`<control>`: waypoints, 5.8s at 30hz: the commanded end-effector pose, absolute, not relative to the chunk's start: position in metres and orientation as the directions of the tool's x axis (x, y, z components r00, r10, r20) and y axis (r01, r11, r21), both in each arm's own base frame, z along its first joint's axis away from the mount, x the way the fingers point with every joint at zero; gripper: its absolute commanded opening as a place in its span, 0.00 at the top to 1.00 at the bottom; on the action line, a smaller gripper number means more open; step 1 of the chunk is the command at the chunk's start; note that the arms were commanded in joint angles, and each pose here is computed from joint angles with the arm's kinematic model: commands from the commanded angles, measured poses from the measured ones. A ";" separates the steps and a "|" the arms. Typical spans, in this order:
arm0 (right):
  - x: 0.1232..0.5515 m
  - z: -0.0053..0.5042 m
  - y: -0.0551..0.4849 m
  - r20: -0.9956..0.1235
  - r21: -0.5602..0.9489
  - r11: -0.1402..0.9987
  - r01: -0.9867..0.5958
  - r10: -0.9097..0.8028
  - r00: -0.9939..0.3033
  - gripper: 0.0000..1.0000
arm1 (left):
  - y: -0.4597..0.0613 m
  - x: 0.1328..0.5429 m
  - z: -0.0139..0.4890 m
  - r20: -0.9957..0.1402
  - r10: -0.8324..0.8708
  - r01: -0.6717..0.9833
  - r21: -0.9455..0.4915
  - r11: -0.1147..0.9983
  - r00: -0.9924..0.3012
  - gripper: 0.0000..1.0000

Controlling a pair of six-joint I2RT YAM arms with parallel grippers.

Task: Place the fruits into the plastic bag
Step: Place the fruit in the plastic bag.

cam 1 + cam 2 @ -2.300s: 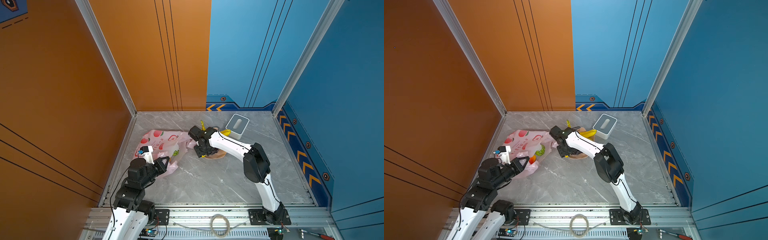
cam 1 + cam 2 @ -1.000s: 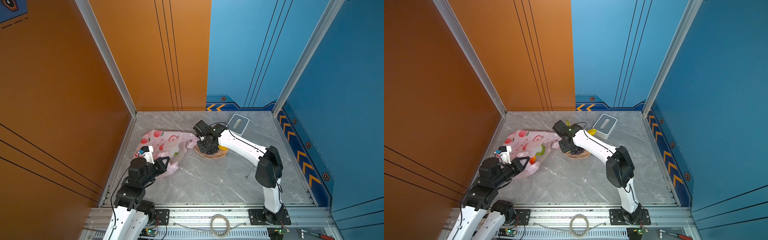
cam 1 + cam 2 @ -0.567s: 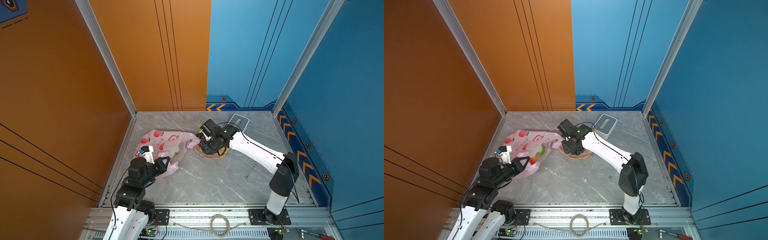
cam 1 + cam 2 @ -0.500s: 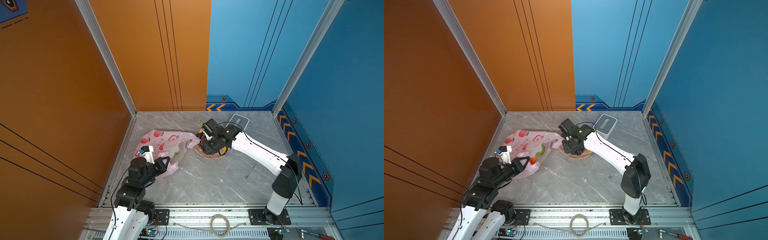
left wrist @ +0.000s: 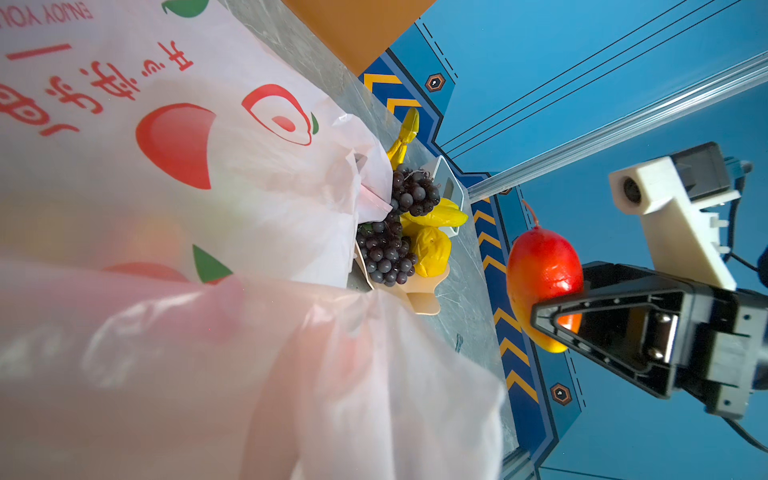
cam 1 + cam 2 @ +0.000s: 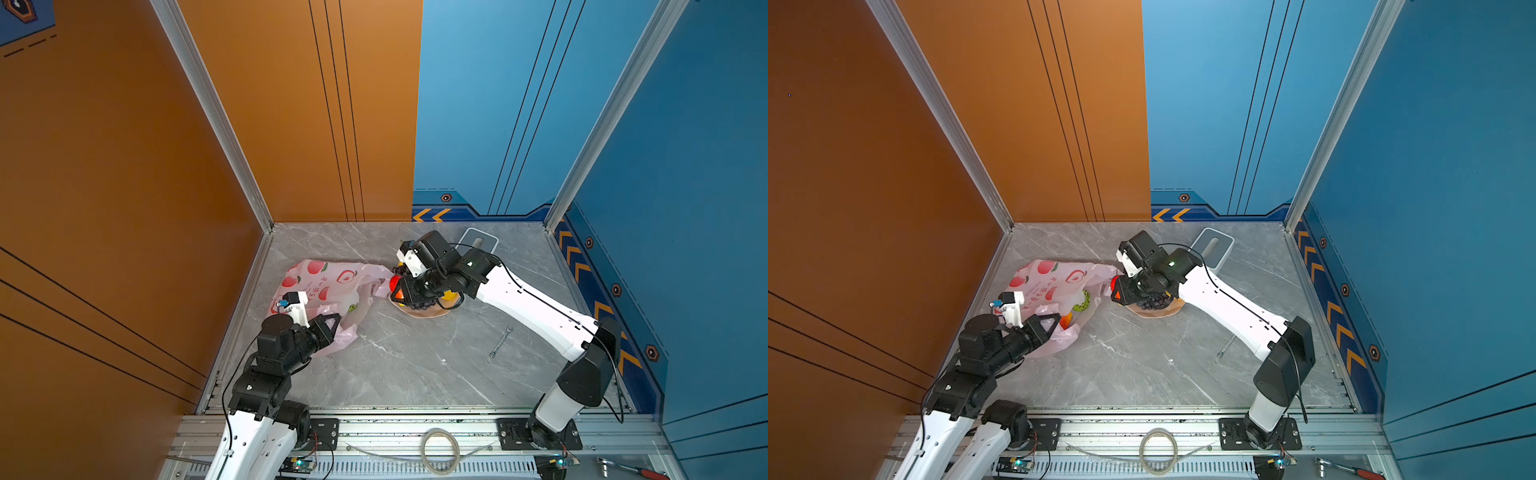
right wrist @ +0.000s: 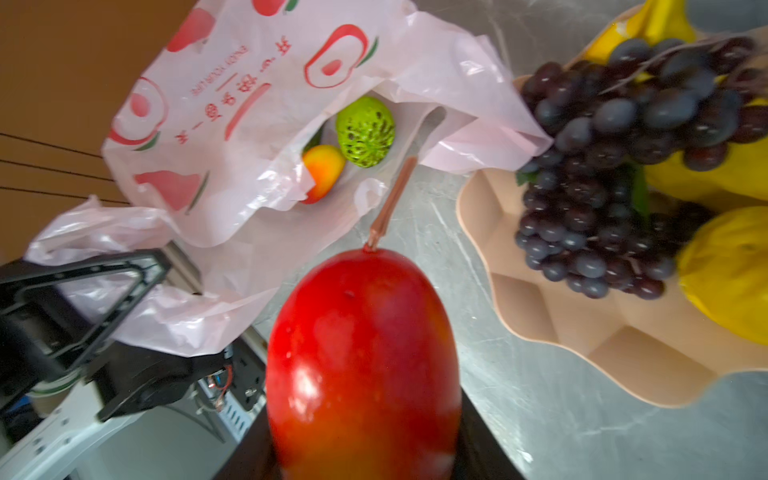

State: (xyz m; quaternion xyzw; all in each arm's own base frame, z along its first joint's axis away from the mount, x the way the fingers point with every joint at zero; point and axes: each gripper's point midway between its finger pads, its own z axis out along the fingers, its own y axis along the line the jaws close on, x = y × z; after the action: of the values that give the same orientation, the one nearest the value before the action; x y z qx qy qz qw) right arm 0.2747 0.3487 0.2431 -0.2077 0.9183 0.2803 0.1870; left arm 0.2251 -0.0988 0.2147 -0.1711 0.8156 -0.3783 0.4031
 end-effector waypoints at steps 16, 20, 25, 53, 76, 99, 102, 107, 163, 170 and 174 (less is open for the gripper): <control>0.251 0.234 0.445 -0.353 0.670 0.536 -0.515 -0.380 -0.855 0.67 | -0.098 0.220 0.226 -0.540 -0.574 0.046 -0.752 0.658 -0.615 1.00; 0.255 0.218 0.457 -0.320 0.681 0.535 -0.500 -0.397 -0.860 0.67 | -0.097 0.218 0.231 -0.553 -0.574 0.055 -0.747 0.662 -0.604 1.00; 0.256 0.194 0.463 -0.268 0.689 0.548 -0.474 -0.414 -0.870 0.67 | -0.094 0.215 0.239 -0.572 -0.573 0.069 -0.740 0.669 -0.587 1.00; 0.196 0.121 0.471 -0.100 0.672 0.589 -0.448 -0.527 -0.844 0.67 | -0.095 0.206 0.248 -0.597 -0.559 0.109 -0.733 0.671 -0.575 1.00; 0.290 0.163 0.505 -0.231 0.725 0.569 -0.389 -0.331 -0.915 0.67 | -0.124 0.161 0.222 -0.533 -0.452 0.198 -0.775 0.600 -0.715 1.00; 0.299 0.128 0.632 -0.220 0.924 0.286 -0.254 -0.146 -0.965 0.64 | -0.113 0.182 0.229 -0.525 -0.558 0.141 -0.797 0.588 -0.643 1.00; 0.298 0.112 0.639 -0.209 0.922 0.301 -0.245 -0.147 -0.967 0.60 | -0.113 0.185 0.230 -0.519 -0.575 0.139 -0.806 0.575 -0.632 1.00; 0.295 0.091 0.638 -0.190 0.907 0.351 -0.232 -0.150 -0.970 0.50 | -0.112 0.190 0.231 -0.497 -0.608 0.124 -0.826 0.550 -0.619 1.00; 0.302 0.127 0.515 -0.354 0.468 0.748 -0.471 -0.330 -0.875 0.08 | -0.078 0.191 0.237 -0.540 -0.650 -0.017 -0.762 0.647 -0.535 1.00; 0.295 0.144 0.505 -0.361 0.481 0.719 -0.502 -0.360 -0.860 0.08 | -0.077 0.192 0.236 -0.541 -0.647 -0.026 -0.756 0.654 -0.537 1.00; 0.289 0.164 0.493 -0.384 0.472 0.713 -0.518 -0.363 -0.849 0.08 | -0.076 0.193 0.235 -0.543 -0.645 -0.033 -0.751 0.659 -0.538 1.00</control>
State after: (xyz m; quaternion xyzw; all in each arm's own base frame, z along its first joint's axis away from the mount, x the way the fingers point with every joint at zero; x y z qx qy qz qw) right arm 0.2912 0.5081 0.1361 -0.2270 0.9201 0.2988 0.1121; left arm 0.1920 -0.0808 0.2262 -0.2134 0.8037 -0.3659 0.4179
